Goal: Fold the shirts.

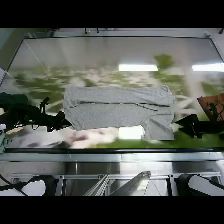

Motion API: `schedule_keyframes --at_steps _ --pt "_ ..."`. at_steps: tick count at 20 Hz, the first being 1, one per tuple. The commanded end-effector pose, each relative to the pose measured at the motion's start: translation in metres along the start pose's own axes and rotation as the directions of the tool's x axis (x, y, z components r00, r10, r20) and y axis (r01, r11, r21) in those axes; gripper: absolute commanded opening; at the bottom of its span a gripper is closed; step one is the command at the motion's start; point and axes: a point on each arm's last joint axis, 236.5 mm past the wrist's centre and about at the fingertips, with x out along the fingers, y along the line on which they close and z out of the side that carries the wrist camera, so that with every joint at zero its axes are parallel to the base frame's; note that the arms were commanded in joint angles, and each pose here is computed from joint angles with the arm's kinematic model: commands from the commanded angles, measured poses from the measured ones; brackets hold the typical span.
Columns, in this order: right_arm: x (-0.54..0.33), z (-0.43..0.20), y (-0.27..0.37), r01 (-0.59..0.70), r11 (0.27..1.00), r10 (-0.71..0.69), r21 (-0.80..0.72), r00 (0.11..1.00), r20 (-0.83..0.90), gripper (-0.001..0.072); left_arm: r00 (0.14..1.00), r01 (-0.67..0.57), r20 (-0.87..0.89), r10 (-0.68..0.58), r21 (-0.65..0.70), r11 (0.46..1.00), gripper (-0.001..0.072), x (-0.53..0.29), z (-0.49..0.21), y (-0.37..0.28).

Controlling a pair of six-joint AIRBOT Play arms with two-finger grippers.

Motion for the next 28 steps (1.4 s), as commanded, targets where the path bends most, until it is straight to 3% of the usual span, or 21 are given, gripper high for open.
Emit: schedule_keyframes --at_steps 1,8,12,13,16,20,25,28 --pt "0.009 -0.014 -0.006 0.001 0.999 0.000 0.033 1.000 -0.026 0.0510 1.000 0.008 0.011 -0.008 0.009 1.000 0.0026 0.001 0.003 -0.003" --pt "0.050 -0.034 0.022 0.009 0.997 -0.017 -0.078 0.994 -0.107 0.0501 0.998 0.066 0.011 -0.067 0.014 0.998 0.0026 0.000 0.003 -0.017" --pt "0.062 -0.034 0.068 -0.139 0.980 0.125 -0.145 0.987 -0.098 0.0048 0.997 0.079 -0.003 -0.078 0.019 0.997 0.0024 -0.002 0.001 -0.021" --pt "0.058 -0.031 0.082 -0.196 0.969 0.186 -0.149 0.979 -0.083 0.0018 0.996 0.090 -0.014 -0.090 0.031 0.995 0.0022 -0.006 0.001 -0.027" --pt "0.035 -0.025 0.112 -0.291 0.936 0.289 -0.197 0.956 -0.039 0.0018 0.988 0.146 -0.067 -0.140 0.102 0.984 0.0021 -0.030 0.004 -0.055" --pt "-0.002 -0.035 0.151 -0.290 0.878 0.325 -0.381 0.945 0.030 0.0018 0.987 0.160 -0.021 -0.159 0.217 0.963 0.0021 -0.072 0.013 -0.090" --pt "-0.065 -0.062 0.209 -0.189 0.733 0.402 -0.653 0.895 0.193 0.0019 0.983 0.175 0.011 -0.183 0.247 0.953 0.0021 -0.115 -0.003 -0.100" --pt "-0.084 -0.071 0.212 -0.078 0.711 0.380 -0.698 0.879 0.288 0.0018 0.980 0.170 0.065 -0.188 0.215 0.962 0.0021 -0.135 0.000 -0.091"
